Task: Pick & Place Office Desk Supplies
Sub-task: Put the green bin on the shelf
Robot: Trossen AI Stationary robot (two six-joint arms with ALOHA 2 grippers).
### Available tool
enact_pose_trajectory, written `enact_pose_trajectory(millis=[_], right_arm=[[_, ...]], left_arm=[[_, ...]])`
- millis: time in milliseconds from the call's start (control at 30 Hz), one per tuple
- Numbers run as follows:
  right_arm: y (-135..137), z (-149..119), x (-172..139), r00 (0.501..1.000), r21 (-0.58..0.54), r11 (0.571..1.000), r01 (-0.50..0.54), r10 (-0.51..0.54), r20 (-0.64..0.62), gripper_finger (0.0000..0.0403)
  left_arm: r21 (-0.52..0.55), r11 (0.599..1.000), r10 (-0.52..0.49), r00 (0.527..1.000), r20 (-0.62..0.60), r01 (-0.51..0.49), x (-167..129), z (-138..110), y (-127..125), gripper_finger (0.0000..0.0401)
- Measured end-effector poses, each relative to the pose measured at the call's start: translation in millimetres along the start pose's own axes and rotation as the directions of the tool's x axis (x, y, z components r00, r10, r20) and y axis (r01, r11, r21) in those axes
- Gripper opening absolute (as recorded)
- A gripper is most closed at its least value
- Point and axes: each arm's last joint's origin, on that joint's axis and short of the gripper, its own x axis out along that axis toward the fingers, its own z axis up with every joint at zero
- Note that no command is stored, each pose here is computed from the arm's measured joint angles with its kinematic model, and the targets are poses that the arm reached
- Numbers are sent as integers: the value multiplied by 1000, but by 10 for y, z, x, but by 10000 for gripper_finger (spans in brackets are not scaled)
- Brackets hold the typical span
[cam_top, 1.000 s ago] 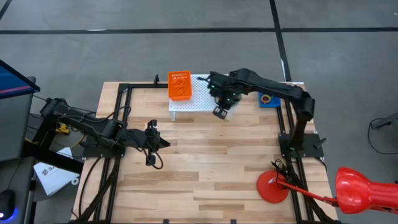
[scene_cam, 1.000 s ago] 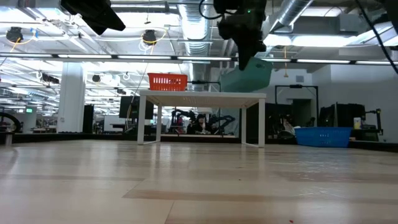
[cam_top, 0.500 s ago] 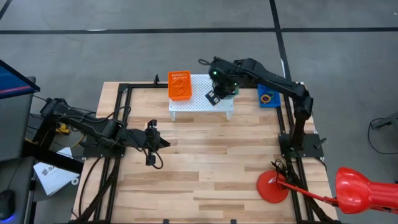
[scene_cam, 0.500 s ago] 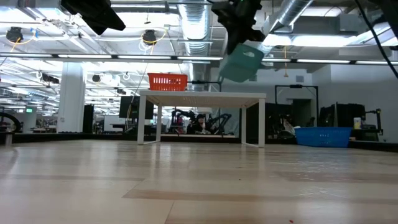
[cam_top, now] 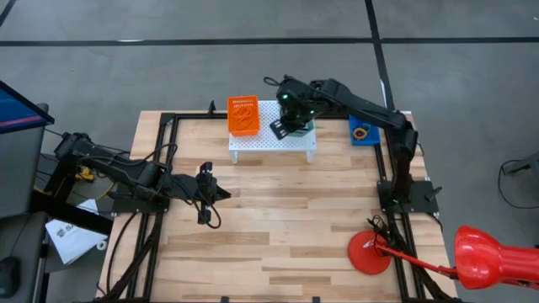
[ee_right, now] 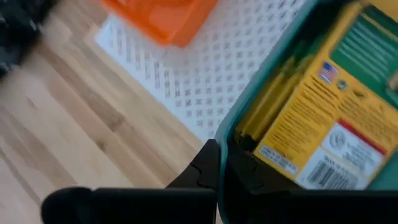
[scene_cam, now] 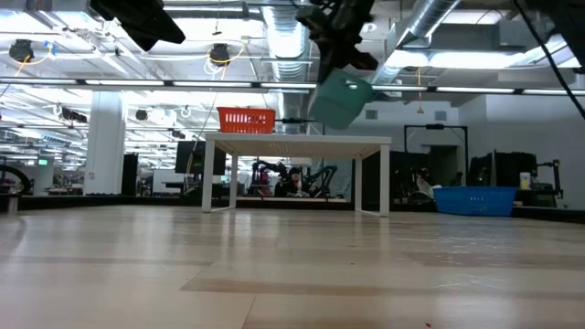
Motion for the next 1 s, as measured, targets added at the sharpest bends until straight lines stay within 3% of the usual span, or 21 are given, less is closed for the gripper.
enact_pose_trajectory(millis=[333, 567, 1000], right_arm=[[207, 113, 352, 991, -68, 991, 114, -118, -58, 0], [236, 116, 500, 986, -73, 988, 135, -142, -93, 0], [233, 111, 512, 982, -69, 984, 165, -171, -85, 0]], left_arm=[[3, 1000, 2, 1000, -8, -2, -1, -9, 2, 17], [2, 1000, 3, 1000, -15, -3, -1, -15, 4, 17], [-2, 1000, 4, 1000, -18, -4, 0, -18, 4, 17]])
